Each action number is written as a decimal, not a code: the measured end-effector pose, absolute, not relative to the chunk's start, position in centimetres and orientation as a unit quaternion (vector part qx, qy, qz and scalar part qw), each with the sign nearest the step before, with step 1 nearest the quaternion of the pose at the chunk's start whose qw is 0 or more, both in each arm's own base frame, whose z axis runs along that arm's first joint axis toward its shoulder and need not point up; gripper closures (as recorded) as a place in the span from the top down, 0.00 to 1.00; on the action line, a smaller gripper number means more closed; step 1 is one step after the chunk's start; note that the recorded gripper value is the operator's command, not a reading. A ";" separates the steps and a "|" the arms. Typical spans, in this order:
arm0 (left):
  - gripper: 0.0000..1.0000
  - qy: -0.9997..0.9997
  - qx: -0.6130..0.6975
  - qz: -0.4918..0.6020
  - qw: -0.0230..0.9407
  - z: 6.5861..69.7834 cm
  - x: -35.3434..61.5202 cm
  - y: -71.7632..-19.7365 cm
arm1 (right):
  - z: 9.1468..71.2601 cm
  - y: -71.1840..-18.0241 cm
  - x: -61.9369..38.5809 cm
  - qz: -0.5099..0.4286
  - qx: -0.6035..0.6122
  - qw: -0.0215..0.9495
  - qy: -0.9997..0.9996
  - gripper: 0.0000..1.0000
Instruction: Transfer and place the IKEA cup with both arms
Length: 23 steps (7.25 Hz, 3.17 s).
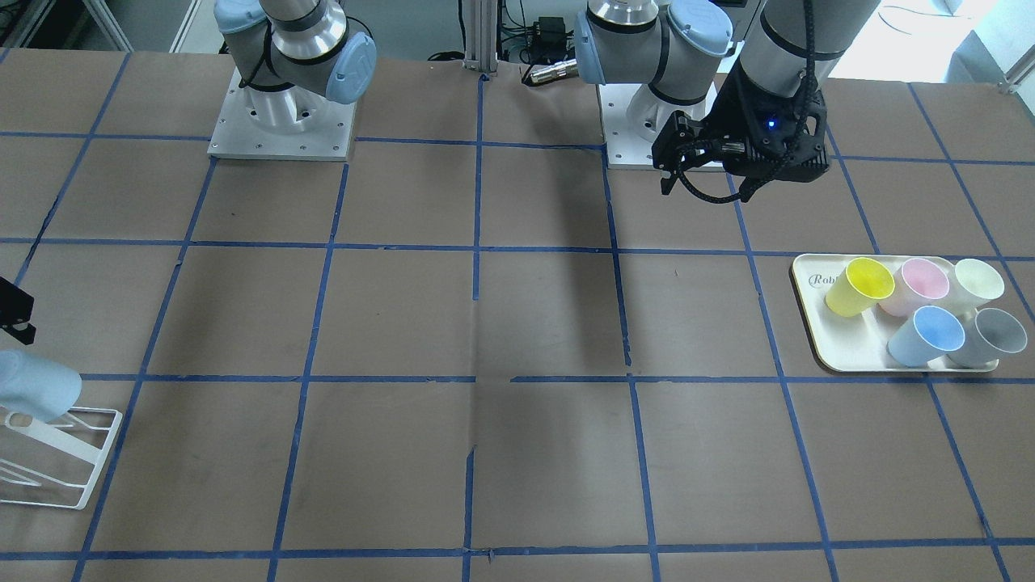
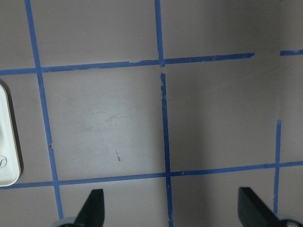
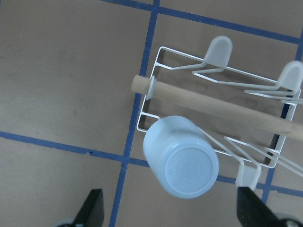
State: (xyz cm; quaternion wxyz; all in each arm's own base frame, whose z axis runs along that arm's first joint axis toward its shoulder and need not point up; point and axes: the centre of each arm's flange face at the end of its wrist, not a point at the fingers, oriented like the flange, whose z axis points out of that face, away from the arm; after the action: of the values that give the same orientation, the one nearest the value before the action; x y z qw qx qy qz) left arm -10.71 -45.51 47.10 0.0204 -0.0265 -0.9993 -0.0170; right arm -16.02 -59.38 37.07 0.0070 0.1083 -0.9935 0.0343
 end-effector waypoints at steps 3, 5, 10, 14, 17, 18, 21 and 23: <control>1.00 -0.999 -0.025 -0.020 0.018 46.9 -10.7 -45.4 | 33.0 -60.6 -17.2 0.017 0.106 -0.002 -0.994 1.00; 1.00 -0.999 -0.025 -0.019 0.020 46.9 -10.8 -45.5 | 31.7 -60.4 -17.2 0.008 0.106 -0.005 -0.994 1.00; 1.00 -0.998 -0.018 -0.013 0.053 46.2 -10.4 -47.0 | 30.7 -60.2 -17.1 0.004 0.106 -0.007 -0.994 1.00; 1.00 -0.999 -0.005 -0.001 0.048 46.8 -10.6 -47.2 | 29.5 -60.9 -17.5 0.013 0.104 -0.005 -0.995 0.92; 1.00 -0.999 0.002 -0.003 0.053 46.6 -10.6 -47.7 | 28.8 -61.0 -17.7 0.010 0.103 -0.007 -0.995 0.68; 1.00 -0.998 0.003 -0.003 0.064 46.5 -10.8 -47.8 | 28.7 -61.0 -17.7 0.009 0.103 -0.008 -0.995 0.68; 1.00 -0.995 0.011 0.004 0.097 46.2 -11.2 -48.3 | 29.1 -61.1 -17.7 0.012 0.101 -0.006 -0.995 0.67; 1.00 -0.994 0.032 0.003 0.108 46.2 -11.5 -48.4 | 29.9 -61.1 -17.7 0.014 0.101 -0.003 -0.995 0.67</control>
State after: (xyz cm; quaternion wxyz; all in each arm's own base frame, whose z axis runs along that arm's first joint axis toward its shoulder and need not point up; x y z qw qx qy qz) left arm -11.46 -48.37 46.22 0.1084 0.0324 -0.9936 0.0029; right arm -17.71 -61.13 29.86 -0.0026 0.1007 -0.9948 0.0145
